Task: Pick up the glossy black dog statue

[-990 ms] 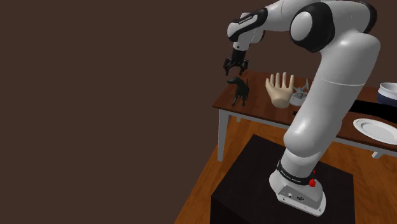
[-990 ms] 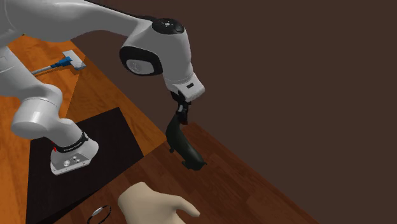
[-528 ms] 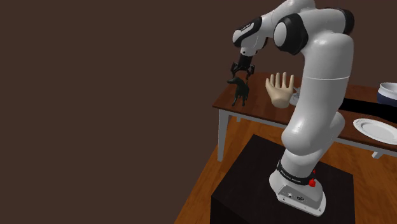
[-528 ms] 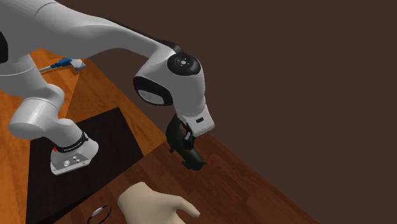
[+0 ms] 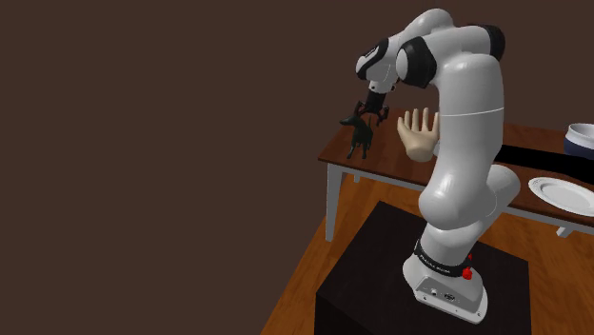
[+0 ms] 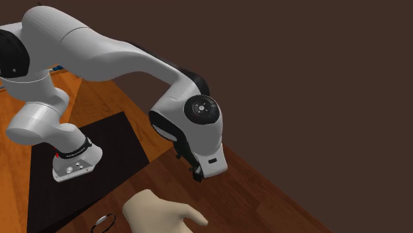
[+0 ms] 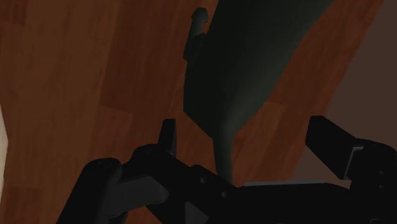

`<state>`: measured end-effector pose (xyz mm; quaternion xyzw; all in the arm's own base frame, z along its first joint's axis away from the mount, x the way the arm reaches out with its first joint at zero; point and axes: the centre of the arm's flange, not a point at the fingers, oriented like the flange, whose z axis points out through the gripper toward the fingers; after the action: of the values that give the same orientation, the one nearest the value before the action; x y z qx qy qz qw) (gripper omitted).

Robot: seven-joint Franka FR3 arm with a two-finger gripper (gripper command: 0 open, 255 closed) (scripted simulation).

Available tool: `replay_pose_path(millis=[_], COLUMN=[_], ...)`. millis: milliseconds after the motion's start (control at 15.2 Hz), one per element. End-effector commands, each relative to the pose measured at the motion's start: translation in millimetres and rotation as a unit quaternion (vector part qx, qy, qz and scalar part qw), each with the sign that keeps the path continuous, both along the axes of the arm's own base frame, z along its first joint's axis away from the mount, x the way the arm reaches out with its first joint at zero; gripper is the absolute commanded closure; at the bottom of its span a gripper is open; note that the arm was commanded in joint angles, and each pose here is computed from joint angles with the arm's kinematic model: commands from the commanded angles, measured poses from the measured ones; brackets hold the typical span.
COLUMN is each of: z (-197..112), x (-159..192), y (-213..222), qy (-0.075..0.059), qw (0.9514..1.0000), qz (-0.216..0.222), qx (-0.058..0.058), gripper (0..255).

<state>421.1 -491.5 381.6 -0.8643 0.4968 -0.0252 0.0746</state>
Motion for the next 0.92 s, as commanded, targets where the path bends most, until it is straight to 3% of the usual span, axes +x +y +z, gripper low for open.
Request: replay_pose_path(millis=[0,396,462,858], z=[-9.9,-34.1,-34.0,-34.3], x=[-1.7,-1.7,-1.8,-2.0], y=[-1.9,-1.8,-2.1,-2.2], qy=[0.0,0.0,0.0,0.0], qw=[1.0,1.0,1.0,1.0], qz=[-0.002,-0.002,-0.002,-0.002], qx=[0.0,0.0,0.0,0.0], gripper=[0,0,255,255])
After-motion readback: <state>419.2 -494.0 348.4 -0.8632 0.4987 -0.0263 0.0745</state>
